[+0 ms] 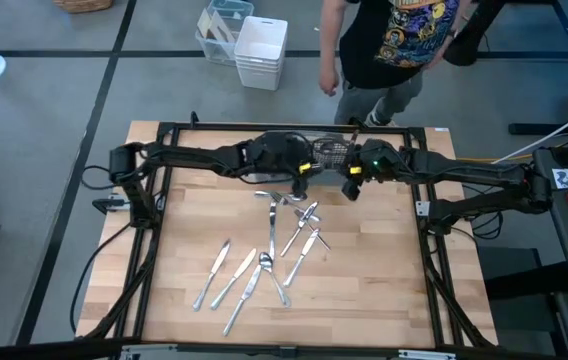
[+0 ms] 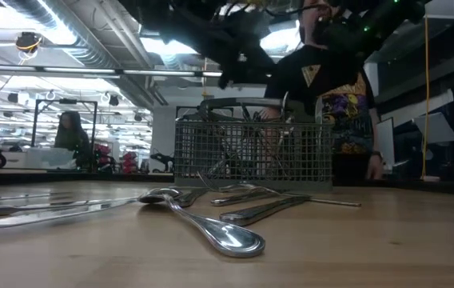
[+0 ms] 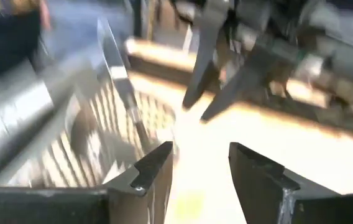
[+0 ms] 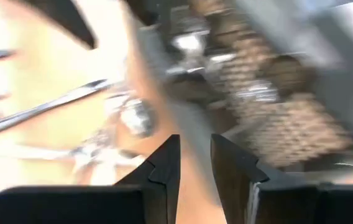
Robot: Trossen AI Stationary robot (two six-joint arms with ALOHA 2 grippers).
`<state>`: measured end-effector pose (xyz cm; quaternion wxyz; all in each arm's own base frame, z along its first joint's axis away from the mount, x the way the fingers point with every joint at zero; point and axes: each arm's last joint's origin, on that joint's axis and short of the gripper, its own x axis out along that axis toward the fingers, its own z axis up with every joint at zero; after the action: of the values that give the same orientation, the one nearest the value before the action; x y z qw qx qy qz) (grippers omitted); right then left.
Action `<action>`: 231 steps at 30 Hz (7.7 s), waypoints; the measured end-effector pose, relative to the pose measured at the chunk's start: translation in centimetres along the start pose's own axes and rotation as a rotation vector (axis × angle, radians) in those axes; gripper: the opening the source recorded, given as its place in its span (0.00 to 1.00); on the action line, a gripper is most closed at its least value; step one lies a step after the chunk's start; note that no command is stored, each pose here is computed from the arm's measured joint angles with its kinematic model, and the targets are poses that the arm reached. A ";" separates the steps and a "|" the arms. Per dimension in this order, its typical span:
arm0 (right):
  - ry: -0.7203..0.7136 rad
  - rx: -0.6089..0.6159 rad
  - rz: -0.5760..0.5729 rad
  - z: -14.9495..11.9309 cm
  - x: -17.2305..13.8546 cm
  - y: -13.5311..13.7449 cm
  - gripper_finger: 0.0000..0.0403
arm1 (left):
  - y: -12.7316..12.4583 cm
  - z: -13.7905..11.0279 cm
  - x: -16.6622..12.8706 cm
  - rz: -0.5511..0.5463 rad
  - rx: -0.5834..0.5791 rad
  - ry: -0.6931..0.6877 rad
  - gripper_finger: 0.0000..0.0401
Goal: Sort silverware
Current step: Put the knife into the silverware rack
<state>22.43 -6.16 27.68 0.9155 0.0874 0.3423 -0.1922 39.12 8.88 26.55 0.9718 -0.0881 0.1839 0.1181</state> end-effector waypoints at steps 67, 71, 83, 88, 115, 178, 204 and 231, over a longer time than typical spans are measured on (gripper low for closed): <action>0.331 -0.854 0.493 -4.2 13.1 20.6 0.39 | -8.8 -13.5 -11.7 -0.242 -0.133 0.485 0.37; 0.375 -0.901 0.495 -4.8 13.4 20.4 0.43 | -8.8 -13.5 -11.7 -0.242 -0.133 0.485 0.37; 0.433 -0.945 0.481 -6.2 15.0 20.5 0.37 | -8.7 -13.5 -11.7 -0.239 -0.130 0.491 0.37; 0.469 -0.929 0.470 -6.5 15.0 20.4 0.29 | -8.7 -13.5 -11.7 -0.241 -0.120 0.489 0.37; 0.664 -0.663 0.410 -5.8 14.0 20.3 0.12 | -8.7 -13.5 -11.7 -0.241 -0.121 0.488 0.37; 0.825 -0.941 -0.065 3.0 6.2 18.9 0.12 | -8.3 -12.1 -13.9 -0.292 0.043 0.435 0.37; 0.683 -1.136 -0.205 5.9 1.8 16.7 0.12 | -5.6 -9.1 -21.4 -0.149 0.142 0.259 0.37; 0.711 -1.326 -0.401 10.4 -1.2 8.2 0.12 | -1.8 -17.1 -21.9 -0.105 -0.038 -0.049 0.37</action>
<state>31.13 -1.39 36.53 0.5595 -0.4855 0.6682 -0.0696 14.07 -0.83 19.39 0.9791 -0.1132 0.1527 0.0726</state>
